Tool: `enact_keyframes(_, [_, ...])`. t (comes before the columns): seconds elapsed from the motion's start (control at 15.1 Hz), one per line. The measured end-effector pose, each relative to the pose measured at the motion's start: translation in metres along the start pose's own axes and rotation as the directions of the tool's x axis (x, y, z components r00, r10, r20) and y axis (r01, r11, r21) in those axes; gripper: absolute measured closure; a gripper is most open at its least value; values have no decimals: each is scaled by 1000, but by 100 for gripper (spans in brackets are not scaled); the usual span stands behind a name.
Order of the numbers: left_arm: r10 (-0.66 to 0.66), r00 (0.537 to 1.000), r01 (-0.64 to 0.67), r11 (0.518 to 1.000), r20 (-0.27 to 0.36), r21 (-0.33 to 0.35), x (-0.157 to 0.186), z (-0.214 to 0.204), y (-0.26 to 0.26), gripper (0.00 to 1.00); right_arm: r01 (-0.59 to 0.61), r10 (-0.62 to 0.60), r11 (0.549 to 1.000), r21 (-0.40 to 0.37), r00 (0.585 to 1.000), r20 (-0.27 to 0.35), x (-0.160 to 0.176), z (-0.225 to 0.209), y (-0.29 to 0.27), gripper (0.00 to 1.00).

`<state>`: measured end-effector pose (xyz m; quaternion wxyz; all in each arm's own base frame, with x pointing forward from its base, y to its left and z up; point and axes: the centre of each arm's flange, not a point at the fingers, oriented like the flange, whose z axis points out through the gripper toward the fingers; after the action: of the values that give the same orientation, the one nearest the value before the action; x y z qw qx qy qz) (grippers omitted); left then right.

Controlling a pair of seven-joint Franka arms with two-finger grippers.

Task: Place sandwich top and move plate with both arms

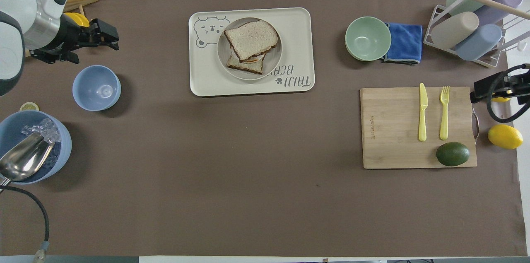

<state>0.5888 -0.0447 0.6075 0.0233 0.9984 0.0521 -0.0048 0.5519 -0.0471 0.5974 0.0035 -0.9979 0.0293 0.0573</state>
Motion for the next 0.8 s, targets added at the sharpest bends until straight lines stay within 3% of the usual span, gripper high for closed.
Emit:
enact_keyframes(0.27, [67,995,-65,998,68,-25,-45,-46,-44,0,0,0,1000,0,1000,0,0,0,0,0])
enact_keyframes(0.46, [107,987,-105,994,119,-19,-66,-41,-27,0,0,0,1000,0,1000,0,0,0,0,0])
enact_keyframes(0.8, [111,993,-111,994,26,-10,-65,7,-7,0,0,0,1000,0,1000,0,0,0,0,0])
